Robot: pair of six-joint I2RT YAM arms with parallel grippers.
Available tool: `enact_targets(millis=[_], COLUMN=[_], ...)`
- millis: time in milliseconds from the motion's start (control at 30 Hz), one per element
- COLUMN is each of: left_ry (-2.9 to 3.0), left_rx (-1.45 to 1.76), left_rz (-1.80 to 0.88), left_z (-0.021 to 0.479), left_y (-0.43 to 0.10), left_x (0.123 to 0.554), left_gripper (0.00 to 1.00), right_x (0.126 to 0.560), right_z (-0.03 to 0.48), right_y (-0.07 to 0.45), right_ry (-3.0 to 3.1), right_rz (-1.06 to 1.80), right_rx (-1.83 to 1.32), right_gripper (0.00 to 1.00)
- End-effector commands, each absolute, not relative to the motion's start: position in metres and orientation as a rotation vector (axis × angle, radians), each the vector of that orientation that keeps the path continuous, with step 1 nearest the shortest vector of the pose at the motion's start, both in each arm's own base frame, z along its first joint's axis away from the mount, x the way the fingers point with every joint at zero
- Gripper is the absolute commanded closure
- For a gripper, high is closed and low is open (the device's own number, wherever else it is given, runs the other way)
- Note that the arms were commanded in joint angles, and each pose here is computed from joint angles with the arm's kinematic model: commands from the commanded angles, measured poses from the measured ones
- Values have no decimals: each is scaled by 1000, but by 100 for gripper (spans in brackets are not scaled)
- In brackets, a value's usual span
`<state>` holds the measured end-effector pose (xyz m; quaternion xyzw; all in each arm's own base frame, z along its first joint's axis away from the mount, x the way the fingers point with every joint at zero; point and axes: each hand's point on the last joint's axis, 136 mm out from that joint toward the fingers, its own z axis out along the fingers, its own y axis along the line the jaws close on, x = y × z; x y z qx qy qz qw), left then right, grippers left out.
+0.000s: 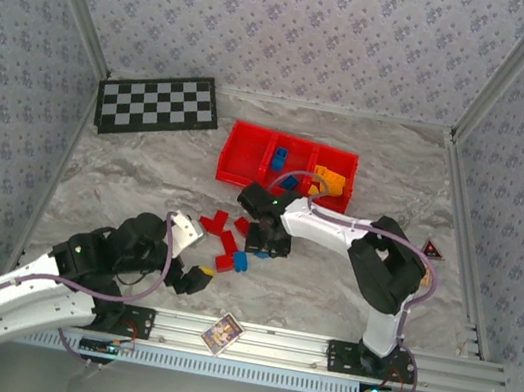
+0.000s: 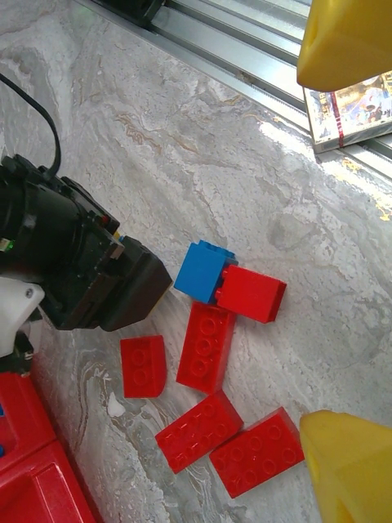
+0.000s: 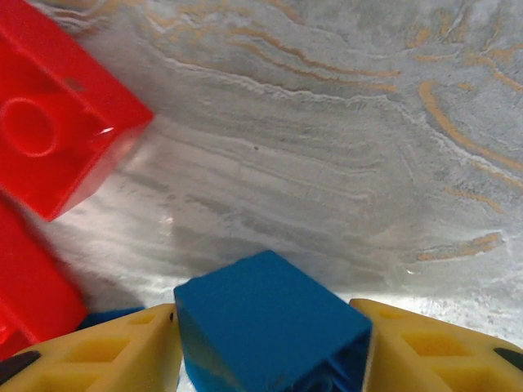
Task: Sort the legos into containers by color
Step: Pick up the lego from the bottom-center of the table.
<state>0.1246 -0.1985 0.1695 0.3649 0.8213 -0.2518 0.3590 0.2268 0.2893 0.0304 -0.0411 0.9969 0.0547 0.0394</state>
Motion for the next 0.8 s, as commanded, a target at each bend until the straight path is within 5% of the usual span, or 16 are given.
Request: enact_targets(millis=[0, 467, 767], left_ry=[2110, 2109, 2109], left_rx=[959, 962, 963], left_rz=[-662, -667, -666], left_z=[172, 173, 172], left_y=[-201, -202, -202], left_x=[122, 122, 122], left_gripper=[0, 0, 0], right_x=[231, 252, 336], right_z=[28, 76, 156], right_y=[284, 274, 256], right_ry=[3063, 2961, 2769], right_rz=[110, 141, 218], right_rx=[-133, -139, -140], right_gripper=[47, 65, 66])
